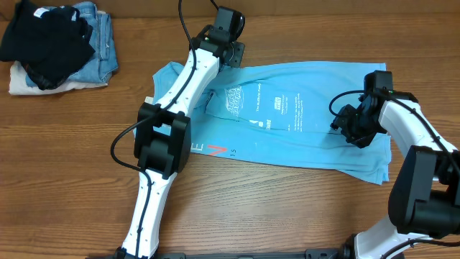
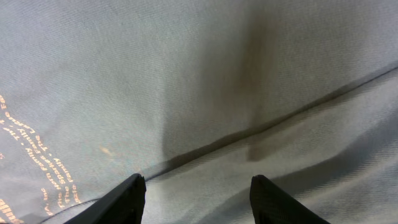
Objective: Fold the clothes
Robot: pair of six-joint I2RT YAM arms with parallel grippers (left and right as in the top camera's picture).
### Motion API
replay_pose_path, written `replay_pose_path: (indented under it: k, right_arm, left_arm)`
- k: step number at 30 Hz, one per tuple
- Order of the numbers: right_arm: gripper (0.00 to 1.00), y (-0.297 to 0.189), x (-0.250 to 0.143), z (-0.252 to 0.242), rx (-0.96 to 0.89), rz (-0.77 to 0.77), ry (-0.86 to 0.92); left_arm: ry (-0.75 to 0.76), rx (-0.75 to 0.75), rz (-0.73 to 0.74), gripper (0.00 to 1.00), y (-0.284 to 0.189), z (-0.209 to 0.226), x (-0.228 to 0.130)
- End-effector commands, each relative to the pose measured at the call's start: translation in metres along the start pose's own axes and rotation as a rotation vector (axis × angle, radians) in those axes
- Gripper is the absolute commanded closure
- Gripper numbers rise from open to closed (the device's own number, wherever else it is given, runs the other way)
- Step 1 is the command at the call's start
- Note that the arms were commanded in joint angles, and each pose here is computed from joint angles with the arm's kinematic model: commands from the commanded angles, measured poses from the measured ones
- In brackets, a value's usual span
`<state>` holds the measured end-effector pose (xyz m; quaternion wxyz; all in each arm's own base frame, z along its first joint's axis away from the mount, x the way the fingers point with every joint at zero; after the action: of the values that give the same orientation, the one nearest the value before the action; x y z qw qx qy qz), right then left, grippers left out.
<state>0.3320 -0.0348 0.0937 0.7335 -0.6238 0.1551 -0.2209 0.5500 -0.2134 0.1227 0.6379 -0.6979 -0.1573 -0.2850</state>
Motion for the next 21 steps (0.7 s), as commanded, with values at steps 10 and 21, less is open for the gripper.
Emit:
replay_pose_path:
  k: [10,21]
  right_arm:
    - [0.42,0.006,-0.004,-0.003,-0.024,0.023,0.006]
    - [0.42,0.006,-0.005,-0.004,-0.027,0.029,0.007]
  left_arm:
    - [0.012,-0.009,0.057,0.48,0.039,-0.004,-0.025]
    - [0.012,0.03,0.035,0.82,0.038,0.0,-0.021]
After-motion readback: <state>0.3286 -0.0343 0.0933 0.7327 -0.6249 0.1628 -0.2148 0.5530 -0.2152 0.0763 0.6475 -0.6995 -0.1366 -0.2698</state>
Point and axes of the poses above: each gripper's point midway between its finger pads, its own y axis out along the fingers, its own z axis along the line the jaws close on, x = y × z, the point moved 7 cm from there along -y, back along the fingers, and after that the axes turned 5 degrees about -y, right-handed, at the moved point
